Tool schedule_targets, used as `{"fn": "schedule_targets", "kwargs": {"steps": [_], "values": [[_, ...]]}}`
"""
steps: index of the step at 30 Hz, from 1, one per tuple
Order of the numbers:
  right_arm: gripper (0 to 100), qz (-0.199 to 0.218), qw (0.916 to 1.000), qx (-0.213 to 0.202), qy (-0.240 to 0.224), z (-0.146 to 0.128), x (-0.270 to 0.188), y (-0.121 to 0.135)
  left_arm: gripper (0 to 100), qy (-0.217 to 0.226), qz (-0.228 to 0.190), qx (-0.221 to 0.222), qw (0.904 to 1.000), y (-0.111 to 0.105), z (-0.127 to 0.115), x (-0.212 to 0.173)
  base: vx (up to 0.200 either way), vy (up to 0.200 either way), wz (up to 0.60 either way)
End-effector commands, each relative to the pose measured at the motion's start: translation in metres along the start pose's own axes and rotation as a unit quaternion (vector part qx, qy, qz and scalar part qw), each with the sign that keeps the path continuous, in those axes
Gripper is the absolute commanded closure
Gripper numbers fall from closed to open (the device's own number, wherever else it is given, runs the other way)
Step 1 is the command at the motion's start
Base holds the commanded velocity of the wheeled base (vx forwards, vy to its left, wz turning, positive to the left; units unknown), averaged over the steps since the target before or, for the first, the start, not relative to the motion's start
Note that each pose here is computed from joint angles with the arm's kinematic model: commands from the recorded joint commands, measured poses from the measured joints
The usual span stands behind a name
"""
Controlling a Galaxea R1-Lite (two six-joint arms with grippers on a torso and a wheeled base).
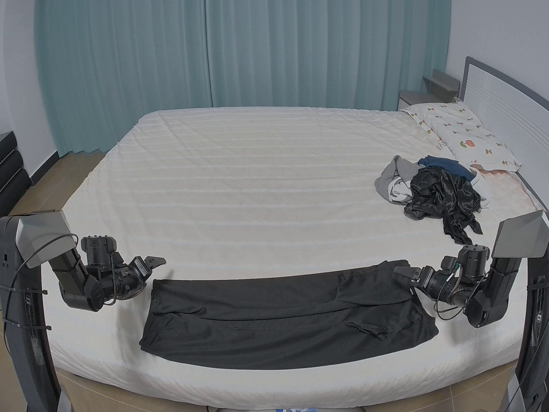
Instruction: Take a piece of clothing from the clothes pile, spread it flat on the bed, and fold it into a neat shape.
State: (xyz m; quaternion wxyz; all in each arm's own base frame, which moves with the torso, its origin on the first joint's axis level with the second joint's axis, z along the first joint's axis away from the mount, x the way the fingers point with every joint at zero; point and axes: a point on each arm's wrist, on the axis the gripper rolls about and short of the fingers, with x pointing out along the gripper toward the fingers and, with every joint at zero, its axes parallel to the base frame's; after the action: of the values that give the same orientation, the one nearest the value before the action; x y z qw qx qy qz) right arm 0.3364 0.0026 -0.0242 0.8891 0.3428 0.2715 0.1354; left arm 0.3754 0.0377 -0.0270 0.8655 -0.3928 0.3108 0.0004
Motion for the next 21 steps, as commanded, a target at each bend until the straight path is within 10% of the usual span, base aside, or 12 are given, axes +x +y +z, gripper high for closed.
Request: {"fn": "schedule_targets", "kwargs": {"steps": [1,9,21], "values": [[0,0.033,0.9993,-0.002,-0.018,0.010,-0.015,0.036,0,-0.045,-0.016,-0.014,0.9988,-0.026,0.020,-0.025,0.000,0.000,0.00],[0,0.010,0.9998,-0.002,-0.019,0.002,-0.006,0.071,0,-0.048,0.026,-0.017,0.9984,-0.064,0.030,-0.052,0.000,0.000,0.00],[0,-0.059,0.9920,0.111,0.004,-0.025,-0.008,0.085,0,0.039,0.123,-0.094,0.9872,-0.039,-0.034,-0.084,0.000,0.000,0.00]]}}
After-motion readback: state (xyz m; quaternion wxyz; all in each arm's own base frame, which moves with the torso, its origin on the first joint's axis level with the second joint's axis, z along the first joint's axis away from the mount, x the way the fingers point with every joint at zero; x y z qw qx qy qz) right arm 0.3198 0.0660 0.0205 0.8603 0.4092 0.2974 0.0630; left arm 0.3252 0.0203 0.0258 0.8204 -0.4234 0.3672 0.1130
